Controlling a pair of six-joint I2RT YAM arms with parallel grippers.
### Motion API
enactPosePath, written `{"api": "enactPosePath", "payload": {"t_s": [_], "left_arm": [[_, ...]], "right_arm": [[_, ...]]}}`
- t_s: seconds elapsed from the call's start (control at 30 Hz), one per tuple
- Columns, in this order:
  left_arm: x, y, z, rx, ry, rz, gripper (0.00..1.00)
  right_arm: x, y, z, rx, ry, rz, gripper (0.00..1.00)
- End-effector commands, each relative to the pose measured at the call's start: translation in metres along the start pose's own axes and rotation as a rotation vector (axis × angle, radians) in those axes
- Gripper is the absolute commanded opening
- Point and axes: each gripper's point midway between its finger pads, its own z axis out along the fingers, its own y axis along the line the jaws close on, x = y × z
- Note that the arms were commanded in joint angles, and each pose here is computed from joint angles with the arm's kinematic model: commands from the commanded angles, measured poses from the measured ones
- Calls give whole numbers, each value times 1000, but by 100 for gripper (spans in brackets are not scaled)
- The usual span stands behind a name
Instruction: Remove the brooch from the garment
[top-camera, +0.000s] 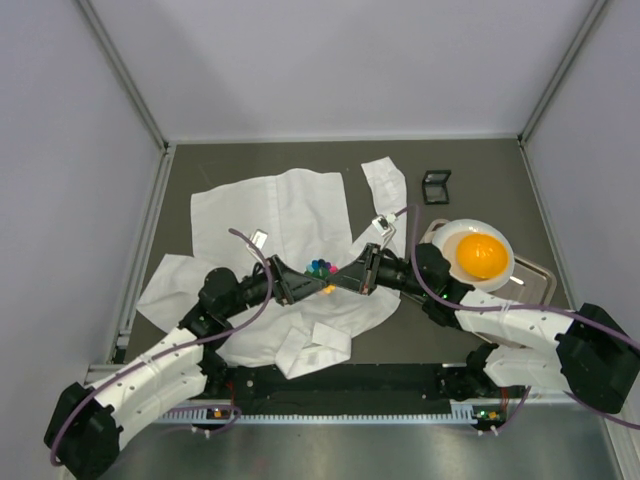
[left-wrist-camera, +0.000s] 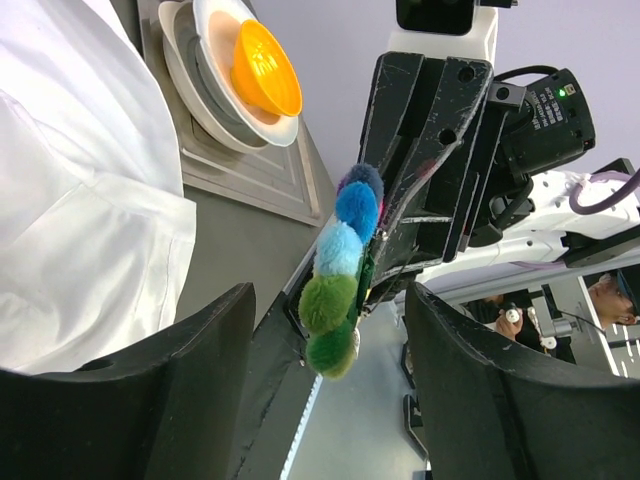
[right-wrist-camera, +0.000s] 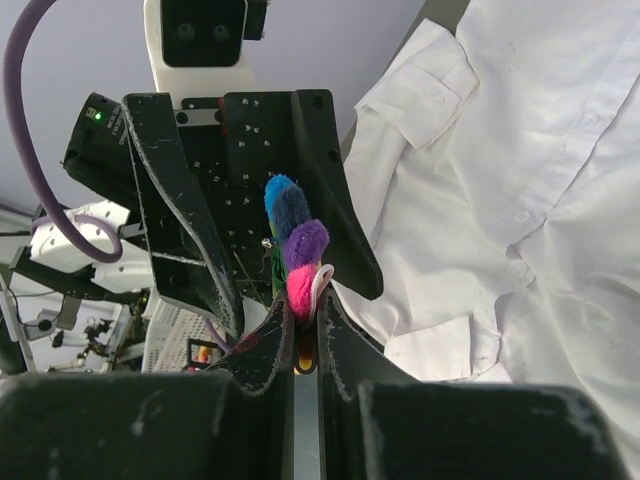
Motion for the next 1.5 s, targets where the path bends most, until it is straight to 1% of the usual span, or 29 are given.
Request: {"api": "enactPosePath", "payload": {"t_s": [0.0,0.1,0.47,0.63,0.7,0.93,1.13,1.4,1.47], "left_arm": [[-5,-12,2,52,-13,27,65],[-5,-10,2,46,-18,21,63],[-7,-8,5,32,-23,12,64],[-6,-5,4,23,-23,8,58],[-6,-5,4,25,-23,9,54],[-7,-6,3,32,-28,8,51],[-7,-9,3,52,-36,0,43],[-7,-15,2,77,-35,-6,37],[-8,-17,3,83,-33,-5,33]], "right_arm": [[-18,26,1,-72,-48,-65,0],[-17,26,2,-69,-42,-72,0],[-14,26,4,-57,-40,-86,0],[-15,27,3,-60,-44,-89,0],[-15,27,3,-60,-44,-88,0],[-14,27,3,-66,-40,-89,0],[-13,28,2,-73,-37,-91,0],[-14,31,3,-85,-35,-103,0],[-14,31,3,-87,-36,-108,0]]}}
